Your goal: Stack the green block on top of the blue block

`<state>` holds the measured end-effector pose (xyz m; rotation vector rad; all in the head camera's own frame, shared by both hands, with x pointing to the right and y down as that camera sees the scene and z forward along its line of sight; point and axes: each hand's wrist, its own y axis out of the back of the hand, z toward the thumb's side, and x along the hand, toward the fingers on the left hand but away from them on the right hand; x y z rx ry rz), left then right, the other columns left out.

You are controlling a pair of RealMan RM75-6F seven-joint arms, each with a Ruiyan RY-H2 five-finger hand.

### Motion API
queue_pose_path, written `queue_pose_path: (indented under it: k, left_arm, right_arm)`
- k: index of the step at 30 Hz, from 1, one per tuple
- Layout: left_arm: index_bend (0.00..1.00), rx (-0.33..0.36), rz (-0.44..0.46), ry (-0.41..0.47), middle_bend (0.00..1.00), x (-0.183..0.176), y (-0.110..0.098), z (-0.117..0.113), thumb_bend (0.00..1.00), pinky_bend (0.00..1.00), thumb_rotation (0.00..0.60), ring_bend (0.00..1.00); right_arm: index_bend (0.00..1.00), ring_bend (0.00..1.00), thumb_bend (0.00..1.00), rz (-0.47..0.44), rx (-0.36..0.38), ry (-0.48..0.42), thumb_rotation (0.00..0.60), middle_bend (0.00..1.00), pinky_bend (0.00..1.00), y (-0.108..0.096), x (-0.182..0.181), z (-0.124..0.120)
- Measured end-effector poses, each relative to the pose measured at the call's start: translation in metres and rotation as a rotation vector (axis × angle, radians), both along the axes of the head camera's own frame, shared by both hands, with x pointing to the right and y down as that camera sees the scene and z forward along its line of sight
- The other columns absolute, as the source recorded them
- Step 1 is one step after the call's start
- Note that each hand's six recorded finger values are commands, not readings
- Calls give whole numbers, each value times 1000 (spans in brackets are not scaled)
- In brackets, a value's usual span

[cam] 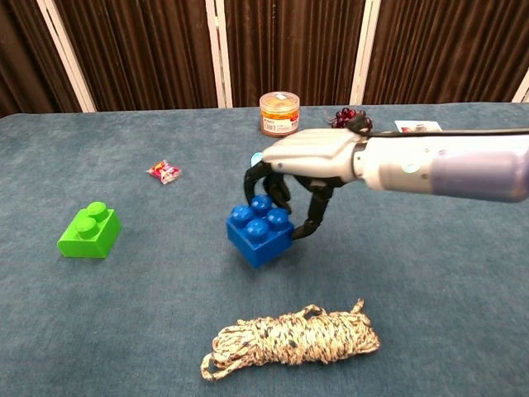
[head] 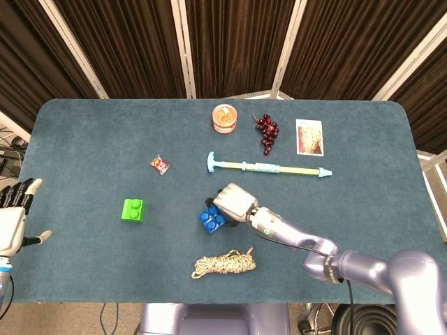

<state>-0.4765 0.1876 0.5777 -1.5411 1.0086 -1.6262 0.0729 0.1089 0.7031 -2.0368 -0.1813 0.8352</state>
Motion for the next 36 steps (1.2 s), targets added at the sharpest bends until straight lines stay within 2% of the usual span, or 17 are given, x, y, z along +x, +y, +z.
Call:
queue_pose_path:
  k: [6, 12, 14, 16, 18, 20, 21, 27, 31, 36]
  left_arm:
    - [0, -8, -5, -3, 0, -1, -1, 3, 0, 0, 600, 0]
    - [0, -9, -7, -2, 0, -1, -2, 3, 0, 0, 600, 0]
    - [0, -8, -6, -3, 0, -1, -2, 3, 0, 0, 600, 0]
    - [0, -7, -4, -2, 0, 0, -2, 3, 0, 0, 600, 0]
    - [0, -7, -2, -2, 0, 1, -1, 3, 0, 0, 600, 0]
    - [0, -7, 0, -1, 0, 1, -1, 3, 0, 0, 600, 0]
    - [0, -7, 1, 0, 0, 2, -1, 3, 0, 0, 600, 0]
    - [0, -8, 4, 1, 0, 3, 0, 2, 0, 0, 600, 0]
    - [0, -6, 9, 5, 0, 4, 0, 2, 0, 0, 600, 0]
    - [0, -4, 28, 14, 0, 8, 1, 1, 0, 0, 600, 0]
  right_arm:
    - [456, 455, 469, -4, 37, -5, 600, 571, 614, -6, -18, 13]
    - [459, 459, 479, 47, 79, 6, 600, 575, 618, -21, -19, 25]
    - [454, 455, 450, 72, 92, 15, 600, 572, 613, -26, -15, 28]
    - [352, 413, 314, 82, 95, 25, 600, 488, 554, -28, -12, 30]
    - [137, 248, 96, 84, 91, 42, 600, 258, 389, -28, -9, 32]
    - [21, 75, 4, 84, 79, 59, 600, 78, 254, -28, -5, 34]
    - [1, 21, 0, 86, 70, 65, 600, 27, 211, -28, -4, 35]
    - [0, 0, 0, 112, 35, 76, 600, 0, 135, -29, 7, 26]
    - [0, 0, 0, 137, 52, 71, 600, 0, 129, -32, 23, 12]
    - [0, 0, 0, 191, 98, 54, 600, 0, 124, -36, 66, -21]
